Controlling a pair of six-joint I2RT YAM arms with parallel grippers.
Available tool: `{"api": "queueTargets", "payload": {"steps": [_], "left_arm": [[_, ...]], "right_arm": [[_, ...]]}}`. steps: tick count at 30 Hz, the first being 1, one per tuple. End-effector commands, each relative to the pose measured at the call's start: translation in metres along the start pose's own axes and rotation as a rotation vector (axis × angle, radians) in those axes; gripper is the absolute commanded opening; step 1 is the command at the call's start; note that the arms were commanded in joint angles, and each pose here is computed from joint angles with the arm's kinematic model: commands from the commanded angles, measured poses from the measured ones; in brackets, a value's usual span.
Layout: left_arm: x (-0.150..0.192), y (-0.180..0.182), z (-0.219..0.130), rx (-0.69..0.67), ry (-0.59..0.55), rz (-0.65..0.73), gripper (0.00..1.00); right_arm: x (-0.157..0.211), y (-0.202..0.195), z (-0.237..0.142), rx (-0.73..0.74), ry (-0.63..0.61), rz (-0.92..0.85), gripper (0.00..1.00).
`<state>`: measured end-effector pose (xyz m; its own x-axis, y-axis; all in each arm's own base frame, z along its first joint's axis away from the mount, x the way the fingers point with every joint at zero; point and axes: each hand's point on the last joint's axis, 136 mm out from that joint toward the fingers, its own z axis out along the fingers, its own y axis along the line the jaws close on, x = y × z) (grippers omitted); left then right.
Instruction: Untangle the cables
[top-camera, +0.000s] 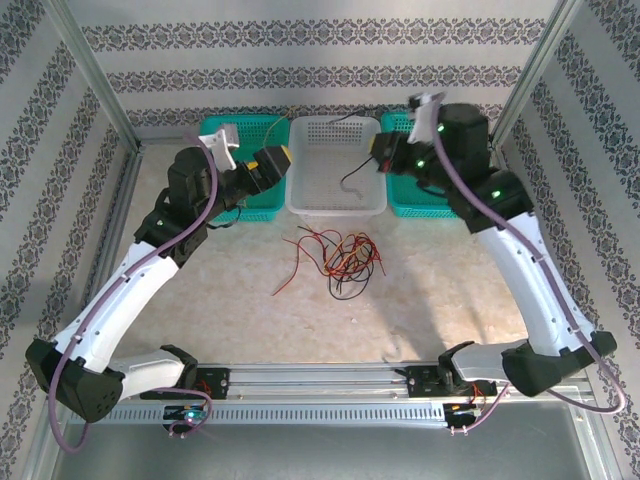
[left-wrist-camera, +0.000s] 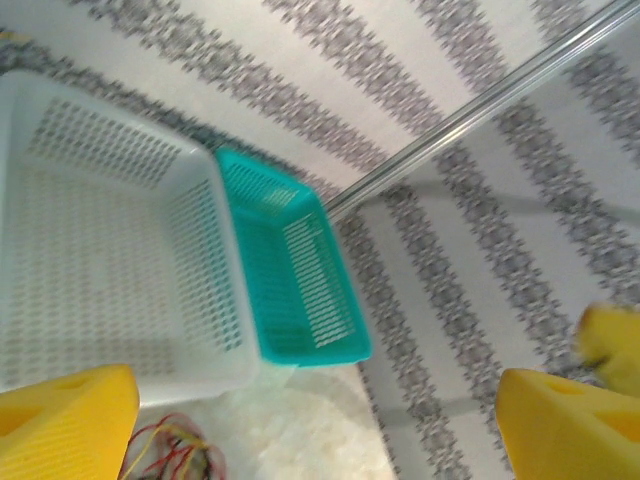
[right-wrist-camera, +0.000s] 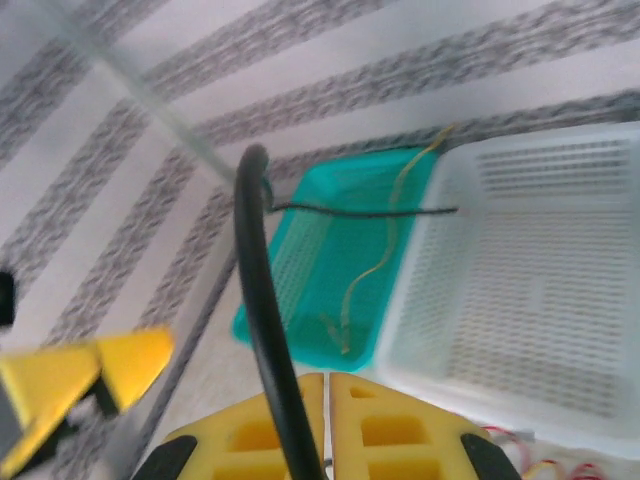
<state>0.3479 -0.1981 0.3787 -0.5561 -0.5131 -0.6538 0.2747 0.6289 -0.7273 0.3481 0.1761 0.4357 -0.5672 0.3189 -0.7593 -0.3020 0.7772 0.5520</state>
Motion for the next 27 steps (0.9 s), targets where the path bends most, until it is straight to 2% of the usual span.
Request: {"api": "queueTargets", "payload": {"steps": [1, 3, 7, 10, 12, 15, 16, 17, 19, 22, 27], "left_arm": [[0.022, 0.024, -0.004, -0.073, 0.079, 0.046, 0.9], [0.031, 0.036, -0.005, -0.111, 0.101, 0.04, 0.9], [0.048, 0.063, -0.012, -0.226, 0.145, 0.054, 0.97], [0.066, 0.071, -0.012, -0.234, 0.207, 0.078, 0.98], [0.078, 0.07, -0.011, -0.223, 0.239, 0.113, 0.95], [0.093, 0.068, -0.01, -0.214, 0.277, 0.149, 0.92], [0.096, 0.07, -0.01, -0.219, 0.283, 0.15, 0.91], [0.098, 0.072, -0.011, -0.229, 0.284, 0.146, 0.91], [0.097, 0.077, -0.013, -0.248, 0.269, 0.144, 0.91], [0.095, 0.08, -0.017, -0.264, 0.245, 0.137, 1.0], [0.095, 0.079, -0.015, -0.267, 0.269, 0.146, 1.0]], "right_arm": [[-0.009, -0.056, 0.01, 0.176, 0.041, 0.097, 0.0], [-0.023, -0.088, 0.017, 0.26, 0.036, 0.132, 0.0], [-0.04, -0.156, 0.037, 0.425, 0.058, 0.191, 0.02], [-0.042, -0.201, 0.054, 0.531, 0.09, 0.203, 0.05], [-0.039, -0.228, 0.064, 0.592, 0.118, 0.215, 0.06], [-0.033, -0.26, 0.078, 0.645, 0.165, 0.242, 0.18], [-0.03, -0.27, 0.08, 0.671, 0.18, 0.242, 0.29], [-0.028, -0.276, 0.083, 0.688, 0.198, 0.24, 0.37], [-0.024, -0.282, 0.085, 0.707, 0.224, 0.237, 0.43], [-0.021, -0.272, 0.083, 0.703, 0.236, 0.215, 0.45], [0.007, -0.222, 0.079, 0.648, 0.278, 0.098, 0.46]]}}
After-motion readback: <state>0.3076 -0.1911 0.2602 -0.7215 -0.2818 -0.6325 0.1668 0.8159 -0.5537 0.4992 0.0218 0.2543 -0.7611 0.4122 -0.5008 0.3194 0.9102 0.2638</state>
